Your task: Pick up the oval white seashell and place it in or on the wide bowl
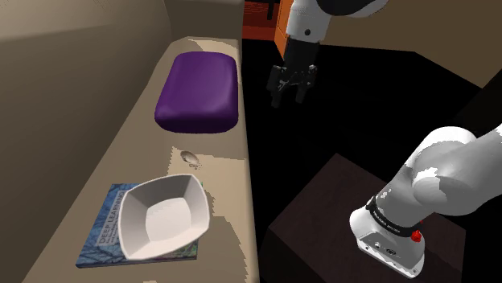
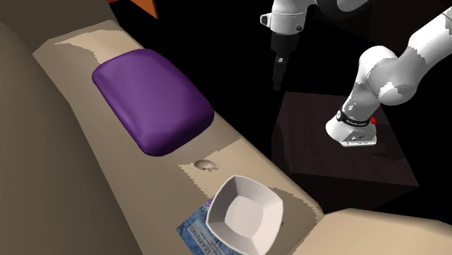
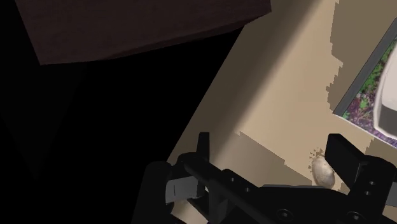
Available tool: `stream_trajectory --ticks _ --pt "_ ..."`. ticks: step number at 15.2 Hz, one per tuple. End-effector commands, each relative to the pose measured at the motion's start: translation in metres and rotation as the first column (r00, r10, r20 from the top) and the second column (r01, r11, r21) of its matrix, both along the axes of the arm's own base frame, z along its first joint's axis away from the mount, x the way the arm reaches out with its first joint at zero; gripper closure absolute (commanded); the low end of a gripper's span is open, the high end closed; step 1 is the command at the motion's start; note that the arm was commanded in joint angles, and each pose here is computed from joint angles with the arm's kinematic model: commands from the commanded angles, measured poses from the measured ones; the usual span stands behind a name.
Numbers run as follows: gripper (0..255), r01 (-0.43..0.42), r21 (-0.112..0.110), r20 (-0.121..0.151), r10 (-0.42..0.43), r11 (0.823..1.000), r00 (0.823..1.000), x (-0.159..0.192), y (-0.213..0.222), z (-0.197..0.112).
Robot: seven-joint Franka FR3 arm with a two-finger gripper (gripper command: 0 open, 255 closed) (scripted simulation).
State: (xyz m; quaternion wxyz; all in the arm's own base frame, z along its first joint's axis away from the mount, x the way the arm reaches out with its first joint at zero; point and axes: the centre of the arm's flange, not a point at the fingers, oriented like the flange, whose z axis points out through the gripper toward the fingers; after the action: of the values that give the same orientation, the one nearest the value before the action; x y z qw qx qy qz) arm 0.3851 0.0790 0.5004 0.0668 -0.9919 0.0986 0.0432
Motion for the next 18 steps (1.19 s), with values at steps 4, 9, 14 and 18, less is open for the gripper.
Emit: stream_trajectory --ticks 4,9,14,18 --pt "0 0.005 -0.006 0.011 -0.005 1.0 1.0 0.046 0.035 -0.032" --pt "0 0.009 -0.013 0.02 -0.009 1.0 1.0 0.088 0.07 -0.069" --pt "0 0.013 -0.02 0.029 -0.012 1.0 1.0 0.13 0.104 -0.105" --pt "0 0.016 -0.025 0.036 -0.015 1.0 0.999 0.165 0.131 -0.134"
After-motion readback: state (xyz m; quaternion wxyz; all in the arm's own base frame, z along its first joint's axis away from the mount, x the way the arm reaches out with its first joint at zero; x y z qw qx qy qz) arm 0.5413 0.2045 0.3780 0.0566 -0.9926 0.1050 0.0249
